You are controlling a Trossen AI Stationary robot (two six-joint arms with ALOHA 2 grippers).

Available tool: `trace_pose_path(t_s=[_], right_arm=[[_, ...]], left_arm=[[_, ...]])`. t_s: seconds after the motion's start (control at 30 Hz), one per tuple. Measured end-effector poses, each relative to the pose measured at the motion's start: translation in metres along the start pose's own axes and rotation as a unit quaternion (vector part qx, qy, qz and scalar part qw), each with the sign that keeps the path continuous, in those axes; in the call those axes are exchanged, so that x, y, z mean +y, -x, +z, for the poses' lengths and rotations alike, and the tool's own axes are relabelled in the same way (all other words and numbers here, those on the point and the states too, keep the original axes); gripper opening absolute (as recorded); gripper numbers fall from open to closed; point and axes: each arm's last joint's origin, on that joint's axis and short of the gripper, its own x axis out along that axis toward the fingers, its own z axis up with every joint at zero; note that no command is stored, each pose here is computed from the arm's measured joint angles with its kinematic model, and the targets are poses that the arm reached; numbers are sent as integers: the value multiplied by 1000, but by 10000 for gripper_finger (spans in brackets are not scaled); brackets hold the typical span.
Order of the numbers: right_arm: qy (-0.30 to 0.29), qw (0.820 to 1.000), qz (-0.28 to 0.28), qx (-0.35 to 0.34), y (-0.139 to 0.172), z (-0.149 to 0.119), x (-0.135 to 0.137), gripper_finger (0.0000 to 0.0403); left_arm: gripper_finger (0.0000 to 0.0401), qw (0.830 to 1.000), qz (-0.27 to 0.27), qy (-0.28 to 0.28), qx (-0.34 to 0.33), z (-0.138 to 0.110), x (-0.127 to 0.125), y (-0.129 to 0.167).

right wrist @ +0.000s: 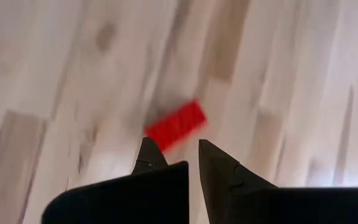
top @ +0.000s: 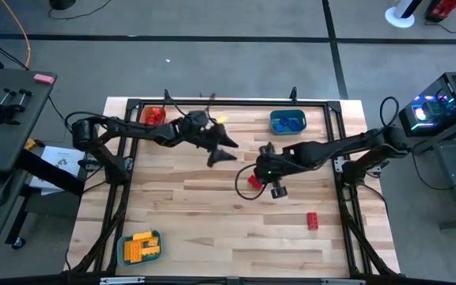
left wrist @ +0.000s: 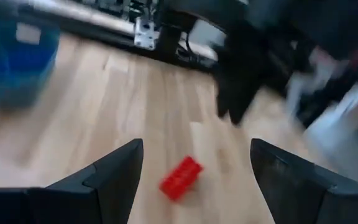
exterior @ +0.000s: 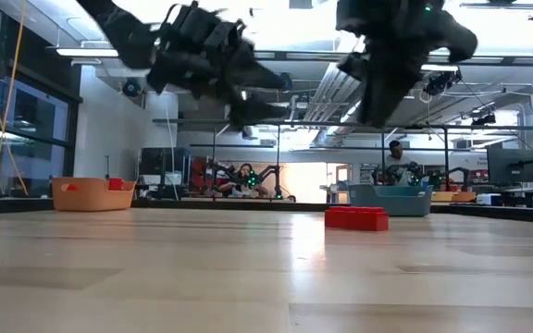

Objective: Sort blocks
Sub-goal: Put the red game piece into the orange bin

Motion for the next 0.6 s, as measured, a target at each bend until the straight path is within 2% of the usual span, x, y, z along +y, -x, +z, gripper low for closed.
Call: trace_pose_path(t_s=[0.07,0.17,0.27,0.37,0.5,0.6], right_arm=[[-23,999,-4,29,7,-7,-1,0],[-66,996,-10,55,25,-23,-1,0],[-126,991,-18,34,51,-39,-1,0],[-204,978,-32,-8,77,-53,-3,0],[-303,950,-51,-56,98,-68,-7,0],[-348,932,-59,-78,106,-75,-8,0]], left_arm=[[282,994,20,-110,19,10,-13,-9],[282,958,45,-281,42,24,-31,-24],[282,934,41,-350,47,34,-34,-38],[282,933,22,-355,56,41,-27,-53],[282,956,-64,-264,107,26,-13,-85],[282,960,-105,-229,124,8,-6,-111]])
